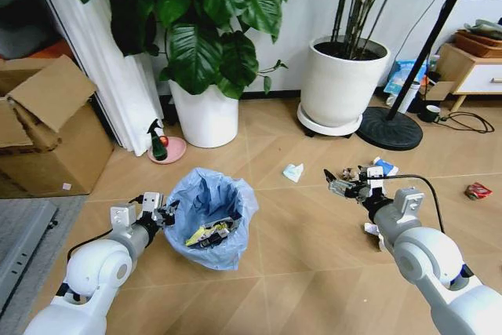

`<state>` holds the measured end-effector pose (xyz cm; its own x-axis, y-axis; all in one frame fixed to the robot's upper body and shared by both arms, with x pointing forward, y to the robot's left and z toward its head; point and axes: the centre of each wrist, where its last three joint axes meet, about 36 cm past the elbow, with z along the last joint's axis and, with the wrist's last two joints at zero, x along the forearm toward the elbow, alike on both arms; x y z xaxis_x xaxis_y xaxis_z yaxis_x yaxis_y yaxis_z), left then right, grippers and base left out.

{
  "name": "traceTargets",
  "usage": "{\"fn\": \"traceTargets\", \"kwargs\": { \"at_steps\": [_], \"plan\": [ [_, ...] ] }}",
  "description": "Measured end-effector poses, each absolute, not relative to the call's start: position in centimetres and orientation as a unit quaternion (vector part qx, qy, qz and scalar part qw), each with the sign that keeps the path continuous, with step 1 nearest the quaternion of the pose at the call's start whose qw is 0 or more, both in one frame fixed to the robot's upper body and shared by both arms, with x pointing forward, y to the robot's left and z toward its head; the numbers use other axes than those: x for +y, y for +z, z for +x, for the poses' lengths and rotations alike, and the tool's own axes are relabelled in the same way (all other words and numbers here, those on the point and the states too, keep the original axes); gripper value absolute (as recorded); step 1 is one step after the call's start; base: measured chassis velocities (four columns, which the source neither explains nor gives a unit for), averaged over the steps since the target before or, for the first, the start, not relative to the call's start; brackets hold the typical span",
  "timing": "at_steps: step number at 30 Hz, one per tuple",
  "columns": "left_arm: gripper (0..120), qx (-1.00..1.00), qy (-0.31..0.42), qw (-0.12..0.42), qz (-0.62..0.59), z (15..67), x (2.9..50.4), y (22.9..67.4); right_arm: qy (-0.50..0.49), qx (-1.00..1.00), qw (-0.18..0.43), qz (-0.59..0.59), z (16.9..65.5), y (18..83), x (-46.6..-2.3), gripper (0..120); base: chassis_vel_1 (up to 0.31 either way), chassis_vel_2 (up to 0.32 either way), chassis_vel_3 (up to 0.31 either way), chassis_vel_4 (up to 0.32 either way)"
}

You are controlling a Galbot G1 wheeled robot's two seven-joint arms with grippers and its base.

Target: Pick up the trash bin and place the garbage on the floor into it.

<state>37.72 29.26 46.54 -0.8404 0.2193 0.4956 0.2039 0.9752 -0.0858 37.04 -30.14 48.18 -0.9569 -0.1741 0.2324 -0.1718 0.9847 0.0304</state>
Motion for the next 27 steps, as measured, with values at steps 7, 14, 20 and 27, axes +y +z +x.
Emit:
{"fn": "traceTargets", "kwargs": {
  "at_steps": [7, 14, 20, 27],
  "plan": [
    [0, -0.959, 0.015, 0.261, -0.111, 37.5, 29.2, 46.5, -0.009, -0.989, 0.120, 0.090, 37.0, 48.0, -29.9, 100, -0.186, -0.199, 0.195, 0.195],
    [0, -0.958, 0.014, 0.262, -0.112, 37.3, 29.2, 46.5, -0.011, -0.988, 0.125, 0.092, 36.8, 47.6, -29.6, 100, -0.211, -0.217, 0.220, 0.212],
    [0, -0.959, 0.014, 0.261, -0.113, 37.3, 29.1, 46.6, -0.010, -0.988, 0.126, 0.092, 36.6, 47.4, -29.5, 100, -0.222, -0.212, 0.207, 0.210],
    [0, -0.959, 0.015, 0.258, -0.114, 37.3, 29.1, 46.6, -0.009, -0.988, 0.123, 0.094, 36.5, 47.1, -29.2, 100, -0.209, -0.206, 0.214, 0.217]
  ]
}}
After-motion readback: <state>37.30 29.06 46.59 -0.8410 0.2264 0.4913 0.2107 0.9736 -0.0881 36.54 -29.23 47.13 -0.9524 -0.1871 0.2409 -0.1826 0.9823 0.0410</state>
